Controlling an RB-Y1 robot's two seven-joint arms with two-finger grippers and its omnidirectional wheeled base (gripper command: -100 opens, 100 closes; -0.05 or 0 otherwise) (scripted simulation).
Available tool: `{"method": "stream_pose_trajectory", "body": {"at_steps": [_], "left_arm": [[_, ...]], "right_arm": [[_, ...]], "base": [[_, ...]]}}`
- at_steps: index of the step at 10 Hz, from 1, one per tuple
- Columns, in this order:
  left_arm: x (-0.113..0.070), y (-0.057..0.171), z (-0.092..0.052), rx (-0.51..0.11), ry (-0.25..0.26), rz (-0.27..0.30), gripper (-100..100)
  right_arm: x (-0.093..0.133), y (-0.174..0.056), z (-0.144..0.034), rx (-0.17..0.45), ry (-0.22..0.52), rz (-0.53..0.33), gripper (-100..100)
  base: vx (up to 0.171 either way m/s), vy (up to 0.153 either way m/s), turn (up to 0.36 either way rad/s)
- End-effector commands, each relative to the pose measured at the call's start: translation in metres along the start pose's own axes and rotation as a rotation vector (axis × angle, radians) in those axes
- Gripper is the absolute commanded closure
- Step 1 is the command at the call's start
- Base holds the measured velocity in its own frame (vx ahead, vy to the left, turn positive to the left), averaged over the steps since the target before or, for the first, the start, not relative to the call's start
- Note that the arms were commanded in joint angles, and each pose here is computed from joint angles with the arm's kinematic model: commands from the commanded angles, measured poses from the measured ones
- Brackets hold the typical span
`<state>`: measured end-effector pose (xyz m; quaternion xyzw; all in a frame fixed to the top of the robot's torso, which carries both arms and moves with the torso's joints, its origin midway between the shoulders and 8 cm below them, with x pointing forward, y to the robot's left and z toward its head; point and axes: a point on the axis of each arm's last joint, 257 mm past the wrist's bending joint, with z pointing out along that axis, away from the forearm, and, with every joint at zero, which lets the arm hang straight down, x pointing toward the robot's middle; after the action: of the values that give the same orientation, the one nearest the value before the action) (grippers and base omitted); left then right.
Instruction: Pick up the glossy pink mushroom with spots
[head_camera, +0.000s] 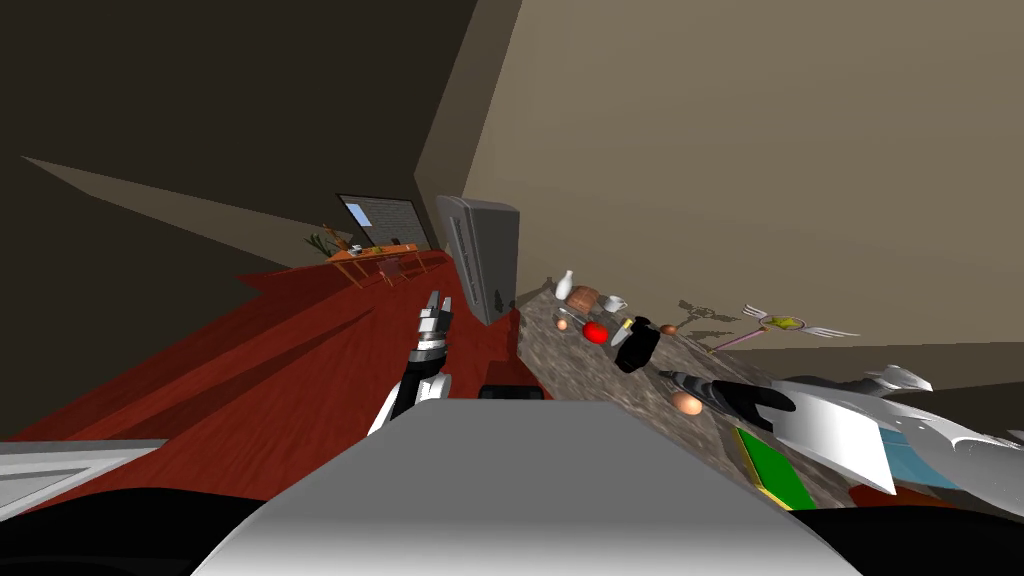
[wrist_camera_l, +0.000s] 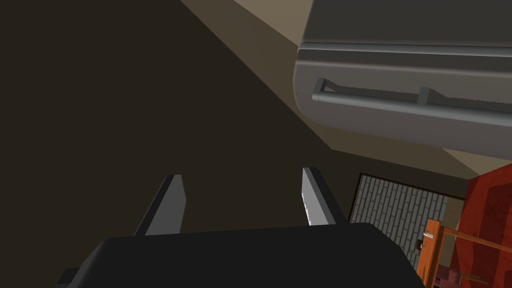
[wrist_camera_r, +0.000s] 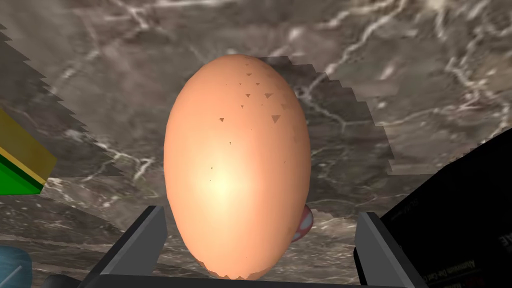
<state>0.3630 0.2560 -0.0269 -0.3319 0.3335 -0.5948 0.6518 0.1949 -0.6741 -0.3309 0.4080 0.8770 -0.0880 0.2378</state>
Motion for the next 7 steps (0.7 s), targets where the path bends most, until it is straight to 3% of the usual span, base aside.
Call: {"method": "stream_pose_trajectory", "body": {"at_steps": [1,3,4,7], "left_arm": [[0.0000,0.0000,0.0000,0.000,0.000,0.000,0],[0.0000,0.0000,0.0000,0.000,0.000,0.000,0],[0.0000,0.0000,0.0000,0.000,0.000,0.000,0],[0.0000,0.0000,0.0000,0.000,0.000,0.000,0]], "right_arm": [[0.0039,-0.0029,0.0052,0.001,-0.002,0.004,-100],[0.0038,-0.0040,0.0059,0.002,-0.004,0.005,-100],[0.0039,-0.0045,0.0062,0.003,-0.005,0.004,100],[0.0035,-0.0044,0.0060,0.003,-0.005,0.004,100]], "base": [[0.023,-0.012,0.022],[0.016,-0.007,0.013],[0.000,0.000,0.000],[0.000,0.000,0.000]]}}
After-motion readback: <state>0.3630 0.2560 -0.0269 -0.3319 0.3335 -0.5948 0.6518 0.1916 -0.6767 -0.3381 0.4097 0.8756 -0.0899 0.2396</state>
